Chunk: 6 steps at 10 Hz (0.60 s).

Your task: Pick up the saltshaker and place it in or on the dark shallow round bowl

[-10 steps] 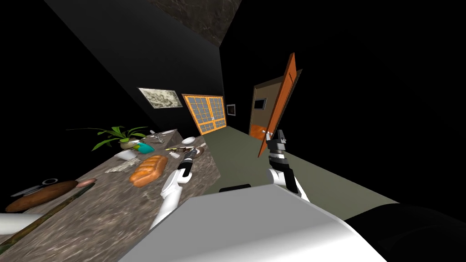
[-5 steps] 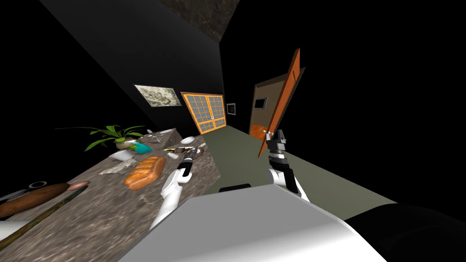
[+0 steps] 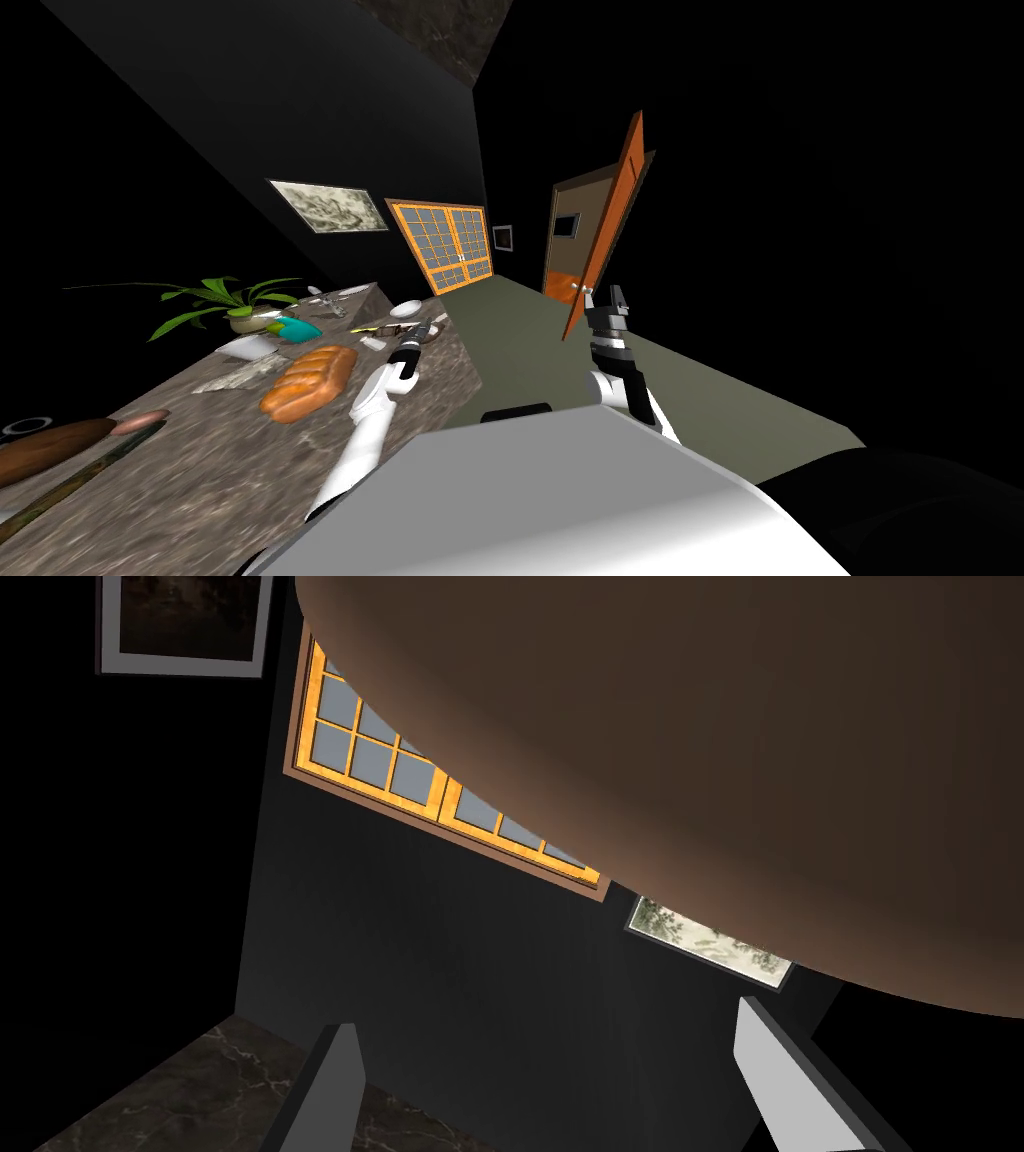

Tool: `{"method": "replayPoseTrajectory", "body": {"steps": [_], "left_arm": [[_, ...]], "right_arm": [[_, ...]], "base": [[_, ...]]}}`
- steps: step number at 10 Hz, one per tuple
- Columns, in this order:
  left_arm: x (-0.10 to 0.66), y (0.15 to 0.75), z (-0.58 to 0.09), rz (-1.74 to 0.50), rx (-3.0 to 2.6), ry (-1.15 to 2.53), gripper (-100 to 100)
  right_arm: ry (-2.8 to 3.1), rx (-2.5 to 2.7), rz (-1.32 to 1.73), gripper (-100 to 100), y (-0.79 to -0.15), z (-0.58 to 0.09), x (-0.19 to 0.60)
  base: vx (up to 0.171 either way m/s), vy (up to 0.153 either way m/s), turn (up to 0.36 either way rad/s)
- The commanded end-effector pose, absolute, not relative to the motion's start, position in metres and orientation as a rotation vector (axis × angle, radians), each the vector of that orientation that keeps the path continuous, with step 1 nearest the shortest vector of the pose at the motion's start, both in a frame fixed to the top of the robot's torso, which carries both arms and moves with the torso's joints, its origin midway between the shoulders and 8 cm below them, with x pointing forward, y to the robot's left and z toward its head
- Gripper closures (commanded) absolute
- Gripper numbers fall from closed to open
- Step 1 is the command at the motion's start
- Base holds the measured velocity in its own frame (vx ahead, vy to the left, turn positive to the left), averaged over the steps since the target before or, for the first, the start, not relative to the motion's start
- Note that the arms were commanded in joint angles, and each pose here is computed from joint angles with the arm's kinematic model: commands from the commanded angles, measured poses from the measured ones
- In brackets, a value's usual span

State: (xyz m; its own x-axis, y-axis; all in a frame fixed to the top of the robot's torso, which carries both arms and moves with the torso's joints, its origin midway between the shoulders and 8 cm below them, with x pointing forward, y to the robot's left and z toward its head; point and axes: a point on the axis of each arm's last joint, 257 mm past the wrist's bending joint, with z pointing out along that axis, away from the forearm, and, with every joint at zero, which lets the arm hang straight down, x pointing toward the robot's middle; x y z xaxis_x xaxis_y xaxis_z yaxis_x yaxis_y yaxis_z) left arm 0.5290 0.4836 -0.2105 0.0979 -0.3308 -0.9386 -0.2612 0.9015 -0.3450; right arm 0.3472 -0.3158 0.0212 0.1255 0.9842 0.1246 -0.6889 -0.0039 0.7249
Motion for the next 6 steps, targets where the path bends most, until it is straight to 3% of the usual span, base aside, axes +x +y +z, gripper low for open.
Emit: {"method": "replayPoseTrajectory", "body": {"steps": [1,6], "left_arm": [[0.535,0.495,-0.203,-0.040,-0.506,1.487,-100],[0.549,0.523,-0.177,0.001,-0.537,1.470,-100]], "right_arm": [[0.495,0.757,1.405,0,-0.316,0.021,0.347],[0.495,0.757,1.405,0,-0.316,0.021,0.347]], "base": [[-0.096,-0.010,-0.120],[-0.074,-0.012,-0.085]]}}
